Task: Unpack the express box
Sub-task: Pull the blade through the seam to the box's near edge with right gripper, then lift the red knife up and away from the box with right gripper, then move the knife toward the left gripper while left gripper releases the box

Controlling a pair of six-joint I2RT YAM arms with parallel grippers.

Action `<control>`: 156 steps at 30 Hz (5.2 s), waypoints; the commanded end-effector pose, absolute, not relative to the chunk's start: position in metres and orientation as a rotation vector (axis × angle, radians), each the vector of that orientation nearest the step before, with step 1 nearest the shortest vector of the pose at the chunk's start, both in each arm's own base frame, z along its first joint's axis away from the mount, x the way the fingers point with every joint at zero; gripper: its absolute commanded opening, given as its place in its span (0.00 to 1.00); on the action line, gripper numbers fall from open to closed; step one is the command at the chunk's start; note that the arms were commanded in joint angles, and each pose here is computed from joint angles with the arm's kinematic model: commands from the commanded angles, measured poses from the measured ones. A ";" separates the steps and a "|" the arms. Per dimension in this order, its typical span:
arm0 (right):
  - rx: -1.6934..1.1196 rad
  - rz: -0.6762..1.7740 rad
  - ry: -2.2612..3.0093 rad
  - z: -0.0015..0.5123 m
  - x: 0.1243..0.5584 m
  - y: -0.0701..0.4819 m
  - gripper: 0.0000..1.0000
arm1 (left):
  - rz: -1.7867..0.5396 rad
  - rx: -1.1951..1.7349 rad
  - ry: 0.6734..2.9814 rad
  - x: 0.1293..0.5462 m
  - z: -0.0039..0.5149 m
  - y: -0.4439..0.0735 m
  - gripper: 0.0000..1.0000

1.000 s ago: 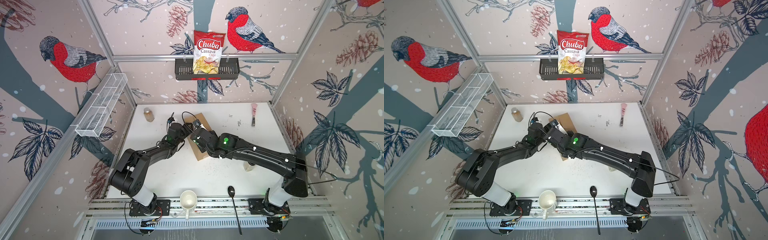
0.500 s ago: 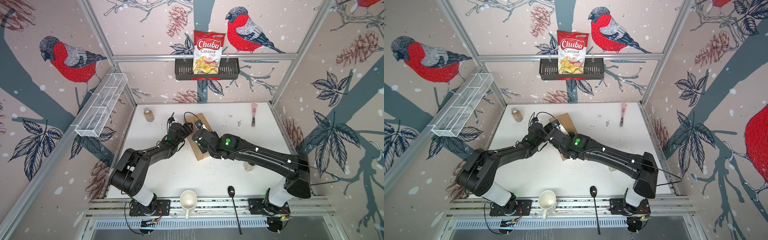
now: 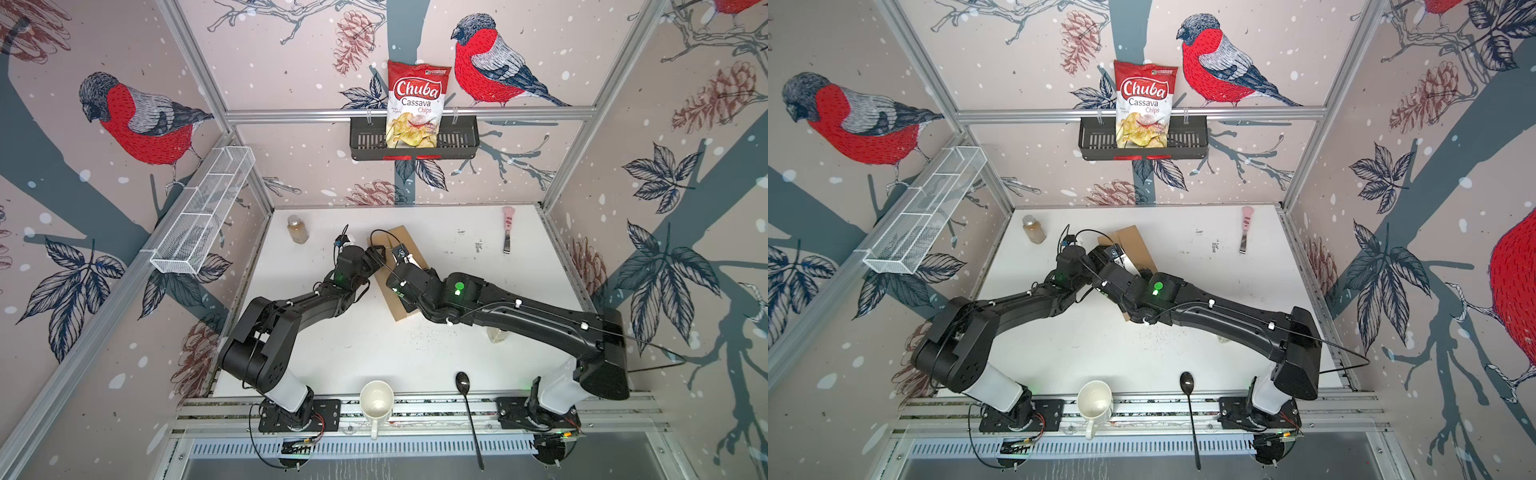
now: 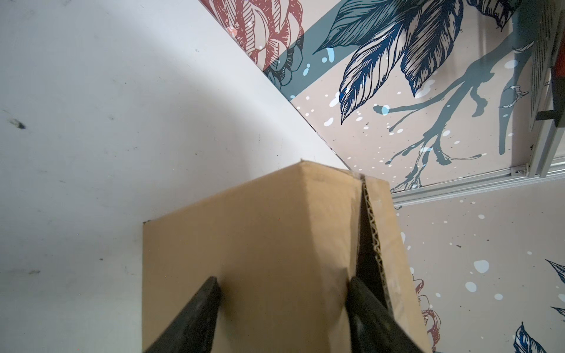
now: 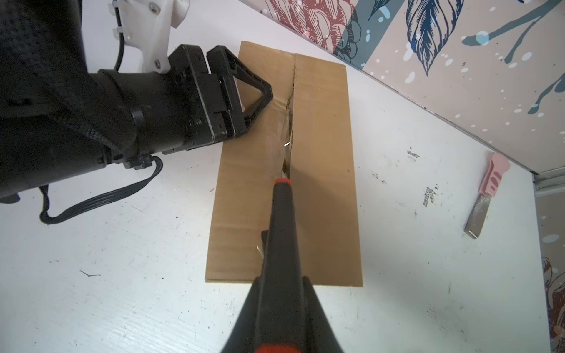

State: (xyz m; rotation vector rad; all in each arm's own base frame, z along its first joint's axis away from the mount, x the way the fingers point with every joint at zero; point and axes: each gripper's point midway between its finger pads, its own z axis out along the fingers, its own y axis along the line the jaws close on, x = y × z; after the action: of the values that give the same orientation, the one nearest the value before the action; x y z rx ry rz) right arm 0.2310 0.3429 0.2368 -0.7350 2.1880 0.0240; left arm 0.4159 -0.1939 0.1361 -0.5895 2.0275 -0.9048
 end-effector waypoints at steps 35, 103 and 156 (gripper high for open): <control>-0.796 -0.092 2.310 0.223 0.176 0.300 0.00 | -0.642 -0.733 2.212 0.397 0.079 -0.163 0.65; -0.396 0.225 2.090 0.315 0.252 0.246 0.00 | -0.828 -0.494 1.958 0.383 0.244 -0.171 0.96; -0.117 1.113 2.285 0.147 0.419 0.175 0.05 | -0.634 -0.304 2.052 0.390 0.213 -0.162 0.94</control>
State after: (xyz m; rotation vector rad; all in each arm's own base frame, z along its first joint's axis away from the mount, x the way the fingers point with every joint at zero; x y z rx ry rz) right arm 0.4181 0.1717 0.1471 -0.0611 2.3000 1.0742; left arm 0.3893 -0.1658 0.2090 -0.2973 2.0708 -0.6505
